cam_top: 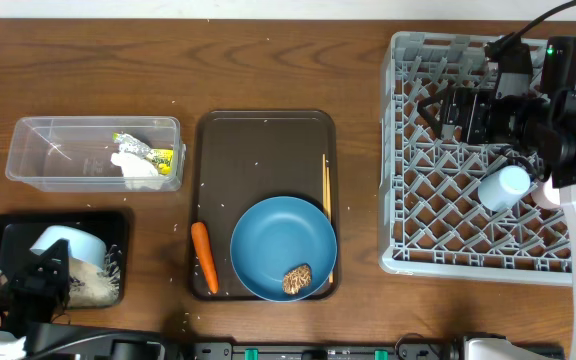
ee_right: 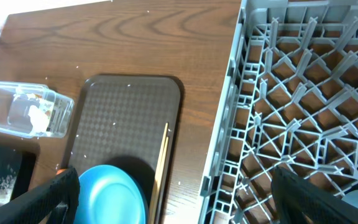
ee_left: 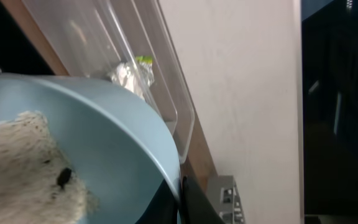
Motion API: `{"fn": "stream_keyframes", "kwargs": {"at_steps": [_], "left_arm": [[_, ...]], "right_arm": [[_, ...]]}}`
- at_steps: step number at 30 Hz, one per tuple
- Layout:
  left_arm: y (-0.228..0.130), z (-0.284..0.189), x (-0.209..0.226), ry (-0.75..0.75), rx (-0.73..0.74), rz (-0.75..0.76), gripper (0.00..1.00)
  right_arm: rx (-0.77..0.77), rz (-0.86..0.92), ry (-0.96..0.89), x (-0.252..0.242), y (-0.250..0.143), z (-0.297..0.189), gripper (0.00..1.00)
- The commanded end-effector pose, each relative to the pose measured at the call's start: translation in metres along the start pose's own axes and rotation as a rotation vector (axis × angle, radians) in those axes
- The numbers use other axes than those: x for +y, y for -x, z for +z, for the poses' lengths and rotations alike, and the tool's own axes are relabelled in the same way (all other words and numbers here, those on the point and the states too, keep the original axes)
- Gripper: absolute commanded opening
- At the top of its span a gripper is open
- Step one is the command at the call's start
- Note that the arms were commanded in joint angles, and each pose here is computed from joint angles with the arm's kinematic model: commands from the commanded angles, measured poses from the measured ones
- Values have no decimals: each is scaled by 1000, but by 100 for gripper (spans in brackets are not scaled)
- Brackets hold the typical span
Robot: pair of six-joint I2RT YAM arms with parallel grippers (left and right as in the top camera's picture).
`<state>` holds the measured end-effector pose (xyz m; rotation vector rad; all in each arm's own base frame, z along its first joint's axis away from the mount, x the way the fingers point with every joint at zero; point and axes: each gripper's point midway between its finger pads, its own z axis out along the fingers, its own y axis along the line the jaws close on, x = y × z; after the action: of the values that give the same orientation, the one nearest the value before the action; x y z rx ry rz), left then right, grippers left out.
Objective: Sort waste into correct bins and load items into the dishwasher rack
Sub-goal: 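Tip the rice from the bowl onto the black tray with left gripper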
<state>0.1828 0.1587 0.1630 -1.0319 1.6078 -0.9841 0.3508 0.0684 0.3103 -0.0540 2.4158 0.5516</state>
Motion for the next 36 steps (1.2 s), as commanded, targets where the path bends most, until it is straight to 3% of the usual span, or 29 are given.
{"fn": "stream_keyframes", "kwargs": {"at_steps": [1, 7, 9, 12, 14, 16, 18, 21, 23, 26, 28, 30, 32, 35, 36], "left_arm": [[9, -2, -18, -99, -61, 62, 6], [13, -2, -16, -99, -73, 184, 6], [12, -2, -17, -111, -67, 57, 6], [4, 0, -11, -75, -40, 130, 6], [5, -1, -16, -105, -50, 19, 6], [6, 0, -17, -111, -55, 119, 6], [7, 0, -18, -120, -54, 22, 6], [13, 0, -13, -110, -66, 151, 6], [15, 0, -14, -133, -64, -7, 6], [5, 5, -7, -83, -21, 53, 6], [5, 4, -16, -132, -32, -80, 6], [11, 4, -20, -160, -58, 43, 6], [13, 3, -18, -162, -54, -79, 6], [9, 7, -8, -107, -26, 17, 6], [9, 7, -9, -115, -25, -44, 6]], "right_arm": [[1, 4, 8, 3, 1, 4, 91], [-10, 25, 9, 3, 3, 3, 91], [-14, 24, 10, 4, 4, 4, 91], [-15, 30, 10, 3, 5, 3, 91], [-19, 34, 11, 4, 6, 4, 91], [-17, 37, 11, 4, 5, 4, 91], [-19, 37, 11, 4, 6, 4, 91], [-17, 37, 11, 4, 5, 4, 91], [-24, 37, 12, 4, 7, 4, 91], [-26, 37, 12, 4, 8, 4, 91], [-31, 42, 13, 4, 9, 4, 91], [-28, 43, 13, 4, 8, 4, 91], [-28, 43, 12, 4, 8, 4, 91], [-14, 49, 10, 3, 5, 4, 91], [-14, 49, 10, 3, 5, 4, 91]]}}
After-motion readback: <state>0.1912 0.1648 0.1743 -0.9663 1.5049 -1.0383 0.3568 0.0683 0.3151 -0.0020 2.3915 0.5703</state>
